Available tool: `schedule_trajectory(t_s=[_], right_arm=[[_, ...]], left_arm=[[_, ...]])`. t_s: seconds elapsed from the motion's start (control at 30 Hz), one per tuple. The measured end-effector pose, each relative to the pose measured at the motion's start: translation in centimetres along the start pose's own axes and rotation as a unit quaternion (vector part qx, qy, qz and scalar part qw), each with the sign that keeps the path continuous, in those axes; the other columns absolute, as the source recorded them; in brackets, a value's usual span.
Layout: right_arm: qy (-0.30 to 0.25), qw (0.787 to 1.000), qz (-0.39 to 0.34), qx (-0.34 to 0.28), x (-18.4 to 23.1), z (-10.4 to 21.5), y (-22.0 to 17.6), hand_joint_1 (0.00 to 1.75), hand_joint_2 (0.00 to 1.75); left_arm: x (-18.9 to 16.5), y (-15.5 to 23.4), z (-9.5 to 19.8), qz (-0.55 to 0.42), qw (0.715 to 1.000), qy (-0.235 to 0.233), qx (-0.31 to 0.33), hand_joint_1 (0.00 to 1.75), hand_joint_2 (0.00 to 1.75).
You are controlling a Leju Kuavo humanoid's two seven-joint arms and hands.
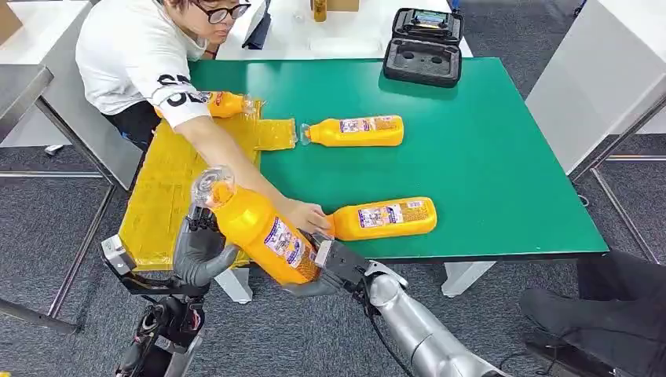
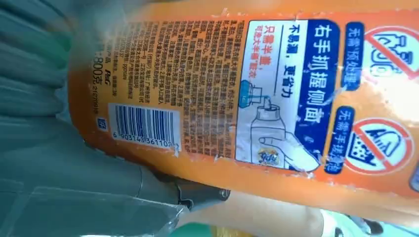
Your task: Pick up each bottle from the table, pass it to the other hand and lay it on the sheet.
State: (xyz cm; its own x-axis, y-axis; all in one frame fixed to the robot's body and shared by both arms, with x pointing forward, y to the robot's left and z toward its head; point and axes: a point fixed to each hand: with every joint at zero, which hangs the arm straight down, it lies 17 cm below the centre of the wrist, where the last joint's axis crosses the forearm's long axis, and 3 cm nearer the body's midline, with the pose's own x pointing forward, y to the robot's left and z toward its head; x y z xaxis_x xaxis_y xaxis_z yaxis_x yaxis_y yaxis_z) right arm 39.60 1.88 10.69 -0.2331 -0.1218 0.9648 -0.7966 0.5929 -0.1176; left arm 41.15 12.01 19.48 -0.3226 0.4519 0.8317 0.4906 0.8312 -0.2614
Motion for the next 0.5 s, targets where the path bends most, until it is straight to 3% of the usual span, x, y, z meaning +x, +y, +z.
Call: schedule_trajectory(t_s=[0.27, 0.5], right_arm=[[-0.003, 1.0, -0.019, 0.002, 0.2, 0.4, -0.4, 1.54, 1.75], [-0.005, 1.0, -0.03, -0.002, 0.3, 0.8, -1.0, 1.5, 1.75]], left_arm=[[0.1, -0.8, 0.8, 0.013, 1.0, 0.0, -0.024, 0.0, 1.75], [-1.0, -2.2, 1.3, -0.039, 0.997, 0.018, -0.057, 0.0, 1.75]])
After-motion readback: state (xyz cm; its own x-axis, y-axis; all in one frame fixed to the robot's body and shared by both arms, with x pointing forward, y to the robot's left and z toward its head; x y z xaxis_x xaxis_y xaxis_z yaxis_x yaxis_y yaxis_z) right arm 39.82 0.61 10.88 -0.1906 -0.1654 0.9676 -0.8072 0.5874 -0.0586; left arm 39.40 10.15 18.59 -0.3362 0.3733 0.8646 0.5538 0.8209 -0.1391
